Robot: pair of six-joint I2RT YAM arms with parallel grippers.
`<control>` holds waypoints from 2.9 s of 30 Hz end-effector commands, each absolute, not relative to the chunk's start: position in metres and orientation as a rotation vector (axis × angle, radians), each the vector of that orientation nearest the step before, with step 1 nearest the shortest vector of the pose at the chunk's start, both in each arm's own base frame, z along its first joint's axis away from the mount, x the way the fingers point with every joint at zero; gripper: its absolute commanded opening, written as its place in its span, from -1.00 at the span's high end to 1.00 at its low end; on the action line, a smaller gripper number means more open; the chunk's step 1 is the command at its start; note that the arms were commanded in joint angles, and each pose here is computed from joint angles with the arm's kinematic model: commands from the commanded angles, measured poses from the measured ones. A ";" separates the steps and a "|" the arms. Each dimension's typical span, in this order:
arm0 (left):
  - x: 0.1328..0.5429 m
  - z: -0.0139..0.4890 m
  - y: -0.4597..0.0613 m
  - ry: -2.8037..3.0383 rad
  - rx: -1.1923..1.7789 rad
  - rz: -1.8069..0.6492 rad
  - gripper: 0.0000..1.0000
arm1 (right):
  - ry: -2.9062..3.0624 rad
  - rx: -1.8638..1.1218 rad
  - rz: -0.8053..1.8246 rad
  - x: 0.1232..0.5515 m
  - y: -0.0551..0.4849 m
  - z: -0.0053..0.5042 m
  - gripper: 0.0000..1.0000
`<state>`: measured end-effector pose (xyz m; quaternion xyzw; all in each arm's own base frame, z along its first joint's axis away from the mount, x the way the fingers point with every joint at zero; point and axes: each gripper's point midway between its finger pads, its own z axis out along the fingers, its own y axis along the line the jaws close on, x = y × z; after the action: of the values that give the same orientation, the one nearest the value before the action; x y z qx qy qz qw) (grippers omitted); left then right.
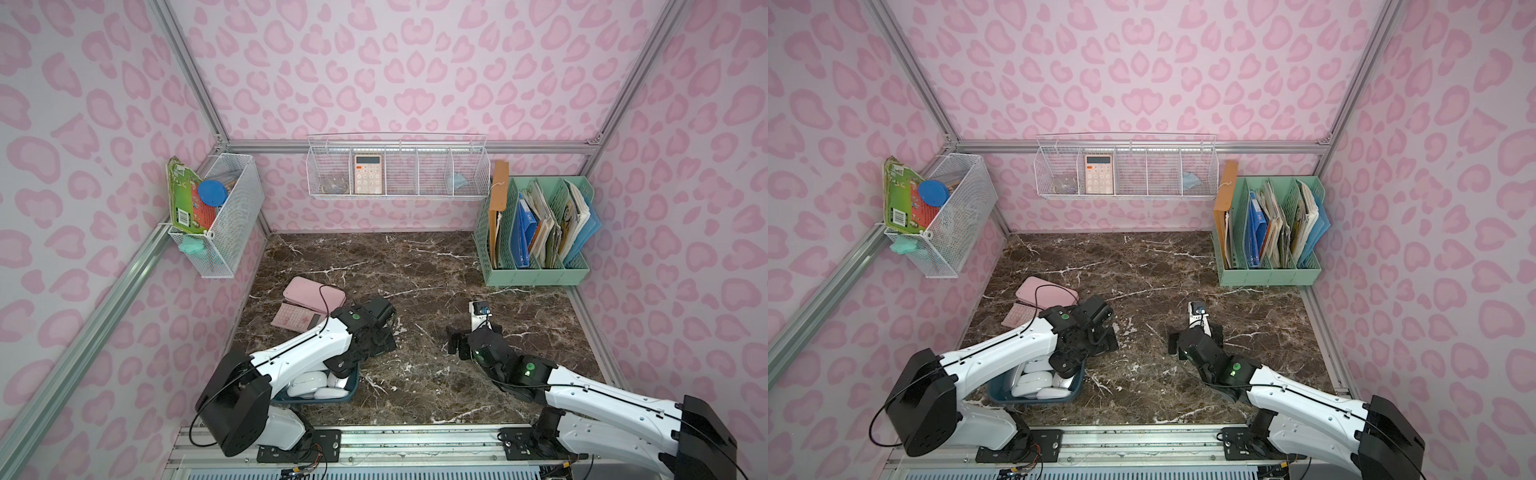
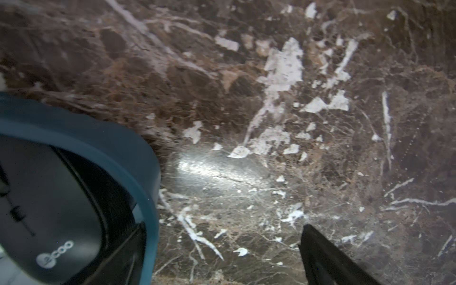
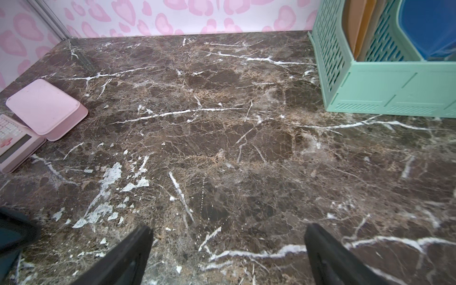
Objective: Take out the mouse from the storage box
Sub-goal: Move the storage box to the center of the board.
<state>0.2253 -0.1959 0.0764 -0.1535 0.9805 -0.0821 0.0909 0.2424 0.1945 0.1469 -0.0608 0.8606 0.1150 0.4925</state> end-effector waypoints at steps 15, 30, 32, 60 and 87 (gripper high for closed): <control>0.225 0.146 -0.170 2.757 -0.330 -0.159 -0.99 | 2.099 -0.177 0.444 0.231 0.209 0.149 -1.00; 0.159 0.152 0.014 2.423 -0.959 0.170 -0.98 | 2.223 -0.556 0.519 0.192 0.341 0.115 -1.00; 0.163 0.143 0.010 2.438 -0.976 0.133 -0.98 | 2.236 -0.576 0.523 0.189 0.350 0.111 -1.00; 0.204 0.064 -0.078 2.753 -0.953 -0.321 -0.98 | 2.371 -0.429 0.585 0.199 0.325 0.078 -1.00; 0.232 0.077 -0.116 2.708 -0.698 -0.384 -0.98 | 2.374 -0.329 0.938 0.248 0.317 0.094 -0.94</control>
<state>0.2237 -0.1066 0.0742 -0.2641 0.9458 -0.1076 0.1555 0.2446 0.3020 0.0849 -0.0989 0.8957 0.3282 0.2833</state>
